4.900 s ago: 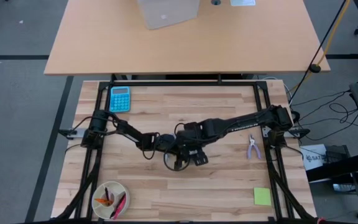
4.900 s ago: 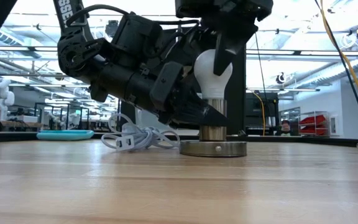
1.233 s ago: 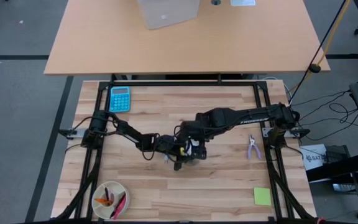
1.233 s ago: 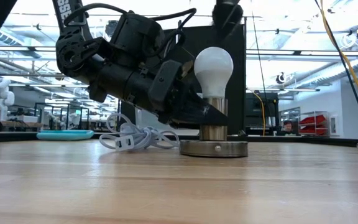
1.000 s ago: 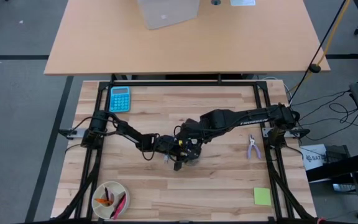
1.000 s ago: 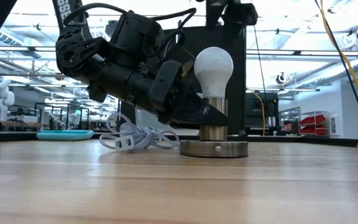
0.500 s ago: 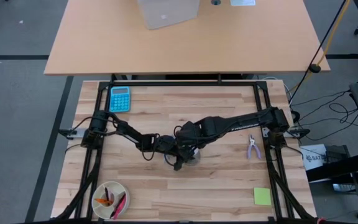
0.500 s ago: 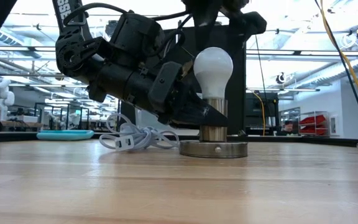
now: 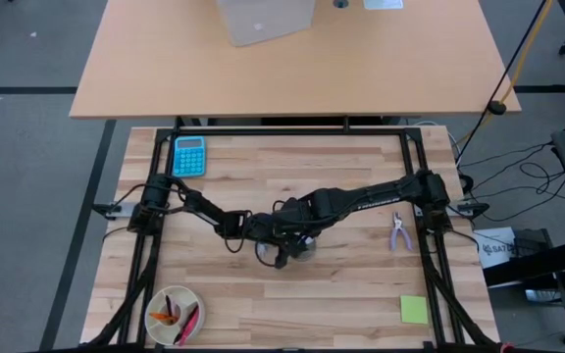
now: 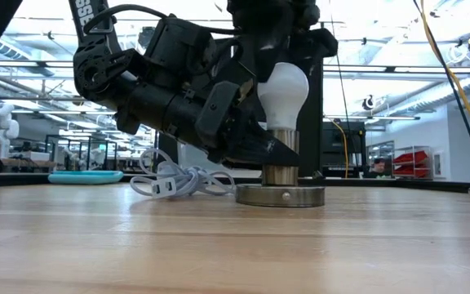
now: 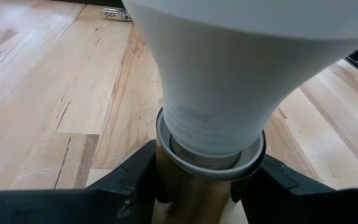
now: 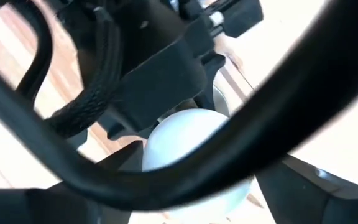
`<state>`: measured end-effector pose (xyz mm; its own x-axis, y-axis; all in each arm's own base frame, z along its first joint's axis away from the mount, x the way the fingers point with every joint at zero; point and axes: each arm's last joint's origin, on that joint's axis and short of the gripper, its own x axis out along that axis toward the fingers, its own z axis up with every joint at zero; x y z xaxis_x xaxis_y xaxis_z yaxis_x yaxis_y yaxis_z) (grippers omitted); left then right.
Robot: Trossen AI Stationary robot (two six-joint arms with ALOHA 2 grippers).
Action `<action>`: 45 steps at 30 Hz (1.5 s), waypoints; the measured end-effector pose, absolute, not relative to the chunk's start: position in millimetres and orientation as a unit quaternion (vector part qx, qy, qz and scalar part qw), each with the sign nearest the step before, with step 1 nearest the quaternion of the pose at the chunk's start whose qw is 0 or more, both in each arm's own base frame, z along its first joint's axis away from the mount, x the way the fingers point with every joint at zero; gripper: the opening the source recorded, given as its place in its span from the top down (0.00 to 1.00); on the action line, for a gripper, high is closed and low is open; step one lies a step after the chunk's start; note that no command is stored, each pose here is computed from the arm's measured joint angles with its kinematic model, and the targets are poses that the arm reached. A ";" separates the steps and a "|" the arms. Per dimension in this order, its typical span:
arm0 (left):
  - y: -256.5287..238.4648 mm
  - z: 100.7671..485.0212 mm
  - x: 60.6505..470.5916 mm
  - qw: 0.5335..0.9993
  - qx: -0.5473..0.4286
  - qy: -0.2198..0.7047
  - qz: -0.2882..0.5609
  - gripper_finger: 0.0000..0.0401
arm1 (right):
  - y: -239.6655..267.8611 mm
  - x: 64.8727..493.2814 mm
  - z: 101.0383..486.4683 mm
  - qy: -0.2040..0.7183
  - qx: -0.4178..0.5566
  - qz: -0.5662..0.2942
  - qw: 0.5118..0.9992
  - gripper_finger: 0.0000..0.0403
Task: Screw lightbulb
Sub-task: Remove the light bulb from the lamp
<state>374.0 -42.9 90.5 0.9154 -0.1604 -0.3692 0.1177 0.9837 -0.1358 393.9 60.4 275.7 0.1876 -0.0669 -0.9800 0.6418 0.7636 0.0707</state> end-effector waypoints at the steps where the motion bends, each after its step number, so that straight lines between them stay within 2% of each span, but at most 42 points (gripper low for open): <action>1: -42.9 90.5 374.0 0.977 -0.055 0.193 -0.071 0.56 | 60.5 394.0 275.7 0.592 0.235 -0.235 0.734 0.31; 5: -42.9 90.5 374.0 0.977 -0.055 0.193 -0.071 0.56 | 60.4 393.9 275.7 0.604 0.199 -0.204 0.744 0.40; 8: -42.9 90.5 374.0 0.977 -0.055 0.193 -0.071 0.56 | 60.7 393.4 275.7 0.618 0.158 -0.166 0.752 0.44; 19: -42.6 90.6 374.1 0.977 -0.055 0.193 -0.068 0.56 | 56.2 392.9 275.7 0.646 -0.035 0.004 0.763 0.44; 29: -42.7 90.5 374.1 0.977 -0.055 0.193 -0.069 0.56 | 58.5 391.9 275.5 0.628 -0.222 0.158 0.729 0.39; 36: -42.6 90.6 373.8 0.977 -0.066 0.193 -0.068 0.56 | 69.2 389.8 280.3 0.626 -0.322 0.147 0.695 0.25; 41: -40.4 90.6 374.1 0.976 -0.069 0.194 -0.068 0.56 | 73.4 389.2 302.6 0.618 -0.266 0.095 0.734 0.14; 45: -40.6 90.6 374.1 0.976 -0.069 0.194 -0.068 0.56 | 76.5 386.2 323.1 0.612 -0.173 0.050 0.770 0.11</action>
